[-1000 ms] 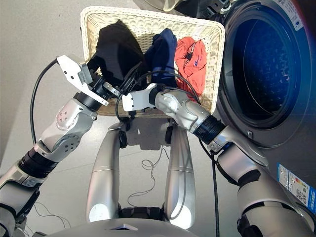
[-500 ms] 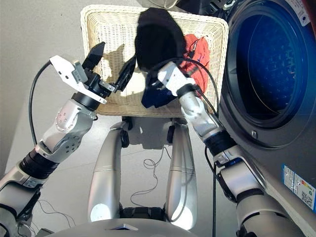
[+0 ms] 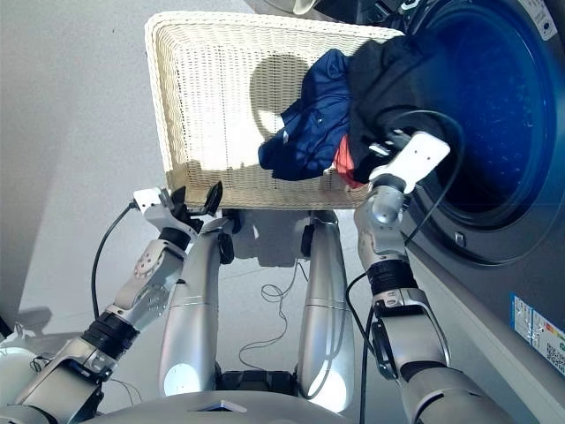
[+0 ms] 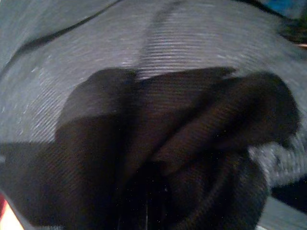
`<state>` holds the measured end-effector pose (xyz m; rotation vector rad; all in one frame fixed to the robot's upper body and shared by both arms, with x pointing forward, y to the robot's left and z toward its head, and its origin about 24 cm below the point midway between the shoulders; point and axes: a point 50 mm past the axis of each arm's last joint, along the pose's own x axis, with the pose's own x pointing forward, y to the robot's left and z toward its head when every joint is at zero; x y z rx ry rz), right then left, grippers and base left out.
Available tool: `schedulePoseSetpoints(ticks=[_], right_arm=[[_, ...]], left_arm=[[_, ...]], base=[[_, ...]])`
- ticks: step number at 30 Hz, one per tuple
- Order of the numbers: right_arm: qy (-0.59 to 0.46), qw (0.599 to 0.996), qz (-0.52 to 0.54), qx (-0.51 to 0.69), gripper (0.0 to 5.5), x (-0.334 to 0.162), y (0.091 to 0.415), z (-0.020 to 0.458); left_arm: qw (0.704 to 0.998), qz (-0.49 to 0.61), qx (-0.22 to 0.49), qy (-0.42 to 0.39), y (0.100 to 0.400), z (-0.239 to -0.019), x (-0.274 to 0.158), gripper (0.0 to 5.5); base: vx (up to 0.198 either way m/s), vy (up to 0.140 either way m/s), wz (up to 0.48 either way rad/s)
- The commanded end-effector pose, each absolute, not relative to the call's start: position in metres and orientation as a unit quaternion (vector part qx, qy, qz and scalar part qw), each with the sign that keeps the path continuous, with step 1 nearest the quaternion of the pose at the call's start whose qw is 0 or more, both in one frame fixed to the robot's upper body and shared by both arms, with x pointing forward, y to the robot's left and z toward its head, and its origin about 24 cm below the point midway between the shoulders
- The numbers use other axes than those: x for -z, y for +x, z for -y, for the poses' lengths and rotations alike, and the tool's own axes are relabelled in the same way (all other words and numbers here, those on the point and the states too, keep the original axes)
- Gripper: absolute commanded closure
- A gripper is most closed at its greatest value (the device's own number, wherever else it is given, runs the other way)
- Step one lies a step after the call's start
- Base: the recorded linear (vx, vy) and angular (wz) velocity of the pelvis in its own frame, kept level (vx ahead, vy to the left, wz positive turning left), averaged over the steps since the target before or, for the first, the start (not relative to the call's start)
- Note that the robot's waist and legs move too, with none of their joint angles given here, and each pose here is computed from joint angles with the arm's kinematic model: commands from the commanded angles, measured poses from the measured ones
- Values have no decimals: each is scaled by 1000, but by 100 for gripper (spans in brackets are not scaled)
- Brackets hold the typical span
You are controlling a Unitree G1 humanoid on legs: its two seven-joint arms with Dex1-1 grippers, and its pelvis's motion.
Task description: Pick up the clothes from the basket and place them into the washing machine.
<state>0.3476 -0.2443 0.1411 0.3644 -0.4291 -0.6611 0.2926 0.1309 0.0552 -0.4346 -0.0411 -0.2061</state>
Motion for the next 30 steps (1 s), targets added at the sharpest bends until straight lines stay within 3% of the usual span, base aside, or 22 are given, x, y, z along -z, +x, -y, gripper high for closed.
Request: schedulePoseSetpoints(ticks=[1, 12, 25, 27, 30], right_arm=[[219, 837, 314, 390, 550, -182, 332, 283], [280, 729, 377, 498, 550, -254, 315, 355], [288, 707, 348, 545, 550, -282, 295, 411], [293, 713, 349, 533, 0, -284, 297, 409], [303, 729, 352, 502, 0, -283, 304, 402]], left_arm=[[972, 29, 97, -210, 287, -126, -54, 0], [976, 13, 87, -199, 282, -137, -48, 0], [976, 22, 98, -195, 275, -137, -55, 0], [975, 25, 96, -197, 275, -138, -57, 0], [975, 34, 91, -200, 278, -139, -61, 0]], base=[[0, 0, 0], [0, 0, 0], [0, 0, 0], [0, 0, 0], [0, 0, 0]])
